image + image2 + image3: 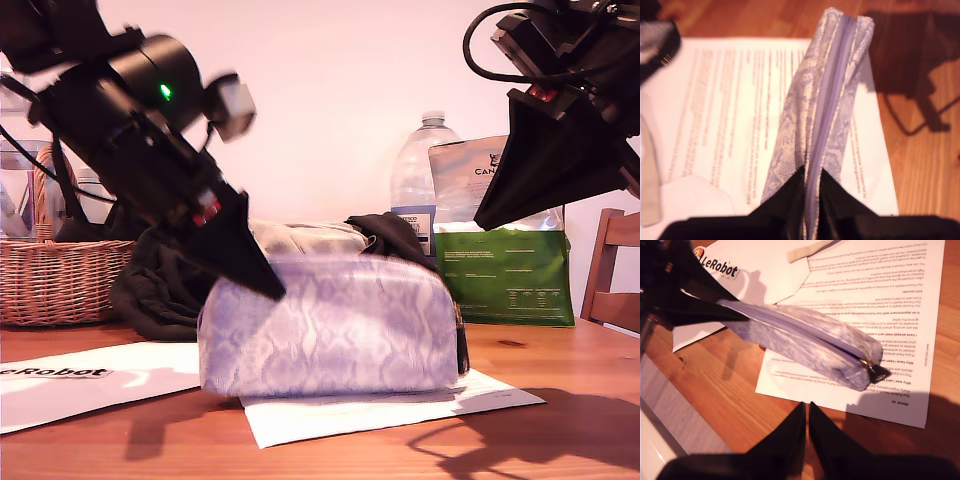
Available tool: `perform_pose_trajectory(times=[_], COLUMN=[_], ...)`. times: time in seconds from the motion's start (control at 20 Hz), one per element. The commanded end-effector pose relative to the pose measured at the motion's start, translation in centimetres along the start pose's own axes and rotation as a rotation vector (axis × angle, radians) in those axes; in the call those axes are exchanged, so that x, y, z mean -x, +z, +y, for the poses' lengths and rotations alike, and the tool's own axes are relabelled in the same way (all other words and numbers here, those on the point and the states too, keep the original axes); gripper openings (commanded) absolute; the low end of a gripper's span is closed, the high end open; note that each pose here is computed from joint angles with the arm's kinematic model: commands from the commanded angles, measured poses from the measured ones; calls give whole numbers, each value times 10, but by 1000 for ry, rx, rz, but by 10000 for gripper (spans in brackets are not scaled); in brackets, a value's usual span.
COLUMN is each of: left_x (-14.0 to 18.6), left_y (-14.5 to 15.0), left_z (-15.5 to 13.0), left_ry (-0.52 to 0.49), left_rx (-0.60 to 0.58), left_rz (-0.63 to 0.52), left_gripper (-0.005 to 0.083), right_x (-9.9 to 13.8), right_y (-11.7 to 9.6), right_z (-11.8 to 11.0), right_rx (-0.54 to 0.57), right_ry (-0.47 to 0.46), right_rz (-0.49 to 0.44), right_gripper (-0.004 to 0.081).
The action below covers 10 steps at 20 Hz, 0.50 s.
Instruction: Open the zipper in the zip bag in front of you
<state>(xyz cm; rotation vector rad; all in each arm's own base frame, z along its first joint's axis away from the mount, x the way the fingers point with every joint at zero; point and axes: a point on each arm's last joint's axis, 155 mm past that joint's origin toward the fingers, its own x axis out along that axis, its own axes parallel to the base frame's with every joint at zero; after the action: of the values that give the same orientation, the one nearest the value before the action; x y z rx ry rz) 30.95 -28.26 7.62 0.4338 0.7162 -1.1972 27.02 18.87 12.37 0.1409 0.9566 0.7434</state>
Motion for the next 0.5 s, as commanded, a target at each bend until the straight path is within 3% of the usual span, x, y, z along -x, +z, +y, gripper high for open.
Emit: perform_pose_trajectory(times=[0.0, 0.25, 0.3, 0.45], left_x=[2, -6, -6, -5], left_y=[8, -2, -2, -3], left_z=[1, 0, 0, -1], left_ry=[6, -2, 0, -3], left_rx=[-18, -2, -2, -1], left_rz=[-24, 9, 10, 17], left_gripper=[-20, 9, 64, 344], right_x=[4, 4, 4, 4], right_y=[8, 8, 8, 8], right_z=[2, 3, 3, 3], right_rx=[17, 17, 17, 18], right_ry=[4, 5, 5, 5], right_rz=[-22, -21, -22, -25], right_gripper=[-13, -13, -13, -13])
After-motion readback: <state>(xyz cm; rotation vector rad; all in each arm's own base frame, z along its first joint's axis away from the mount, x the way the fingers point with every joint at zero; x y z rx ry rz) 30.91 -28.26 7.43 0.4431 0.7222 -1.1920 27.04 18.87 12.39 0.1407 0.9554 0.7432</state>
